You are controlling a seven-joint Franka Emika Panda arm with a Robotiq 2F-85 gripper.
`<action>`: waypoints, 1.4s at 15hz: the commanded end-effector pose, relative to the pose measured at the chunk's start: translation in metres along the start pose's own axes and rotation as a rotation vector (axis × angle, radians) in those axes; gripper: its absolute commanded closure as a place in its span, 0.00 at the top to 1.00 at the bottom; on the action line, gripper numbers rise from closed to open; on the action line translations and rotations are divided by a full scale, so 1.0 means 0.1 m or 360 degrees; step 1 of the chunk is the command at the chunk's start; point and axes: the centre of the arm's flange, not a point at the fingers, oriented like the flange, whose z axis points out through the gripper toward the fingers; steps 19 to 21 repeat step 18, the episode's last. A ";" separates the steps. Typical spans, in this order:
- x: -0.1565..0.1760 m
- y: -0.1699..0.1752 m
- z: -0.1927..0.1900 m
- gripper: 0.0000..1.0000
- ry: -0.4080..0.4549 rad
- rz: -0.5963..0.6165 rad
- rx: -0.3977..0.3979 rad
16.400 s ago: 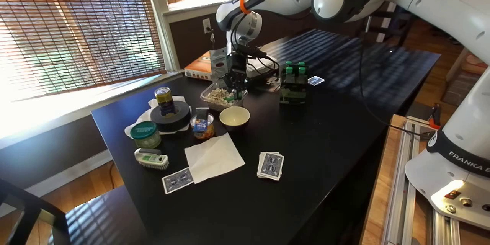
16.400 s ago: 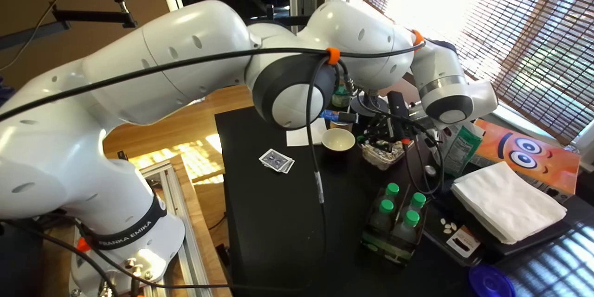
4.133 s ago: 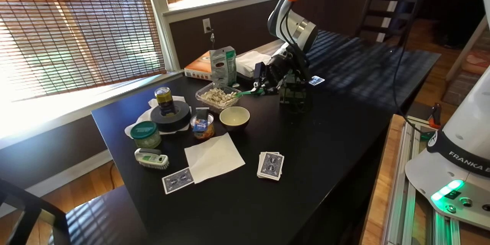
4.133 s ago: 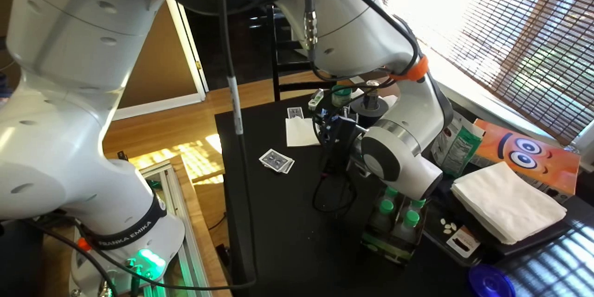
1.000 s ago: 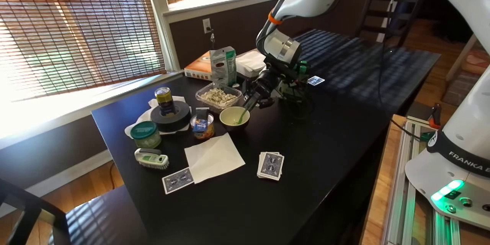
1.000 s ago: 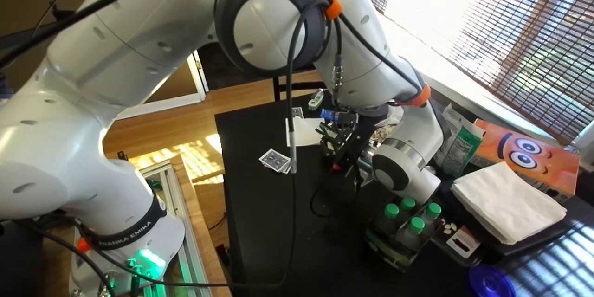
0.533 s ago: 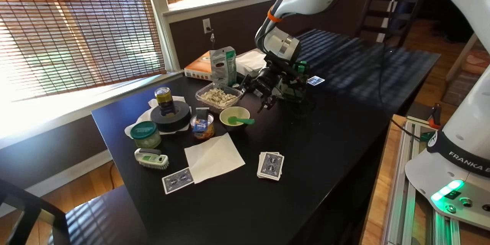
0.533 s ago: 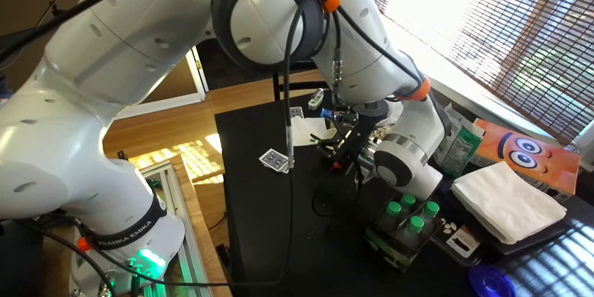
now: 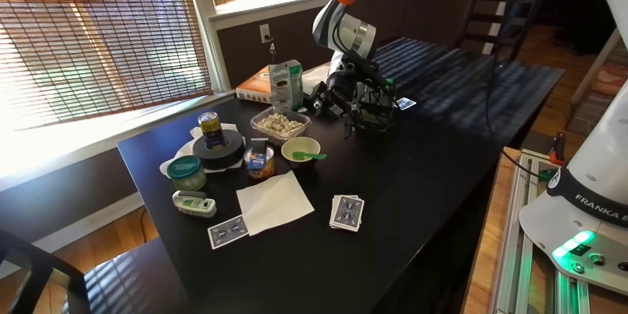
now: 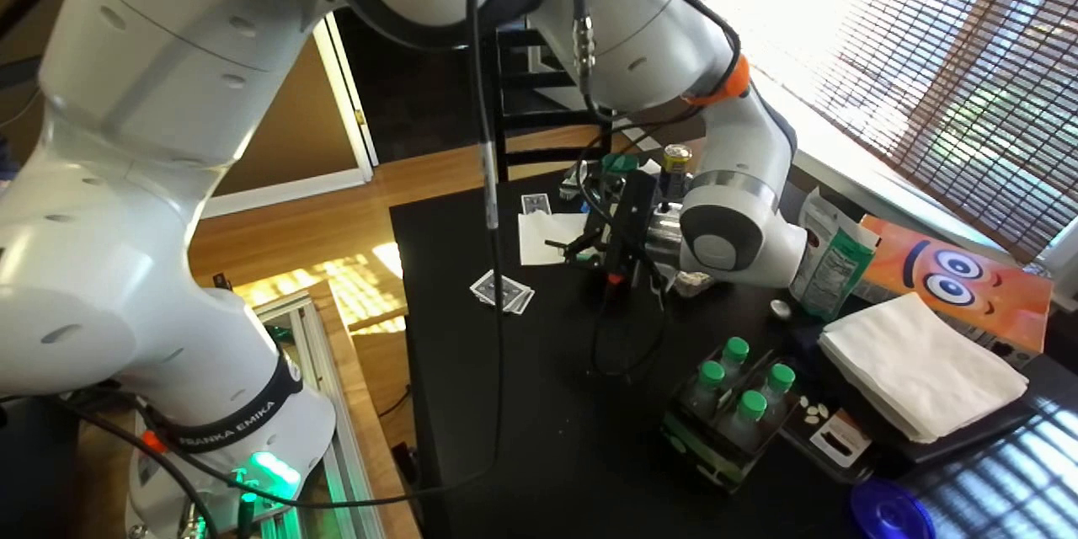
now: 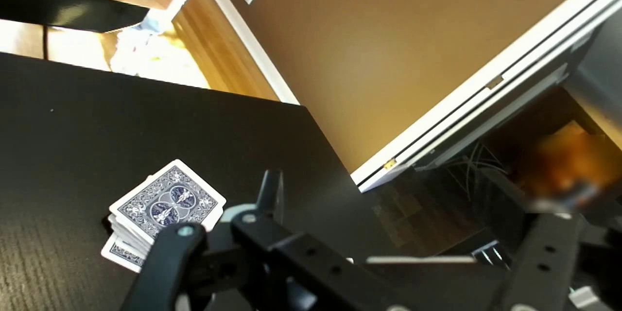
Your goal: Put a spoonful of the clear lunchbox's contents into the bowl
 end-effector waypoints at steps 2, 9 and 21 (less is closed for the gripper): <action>-0.60 -0.29 0.14 1.00 0.0045 -0.0284 -0.0266; -1.15 -0.62 -0.14 1.00 0.0222 -0.0577 -0.0696; -1.39 -0.78 -0.68 1.00 0.0353 -0.0613 -0.0820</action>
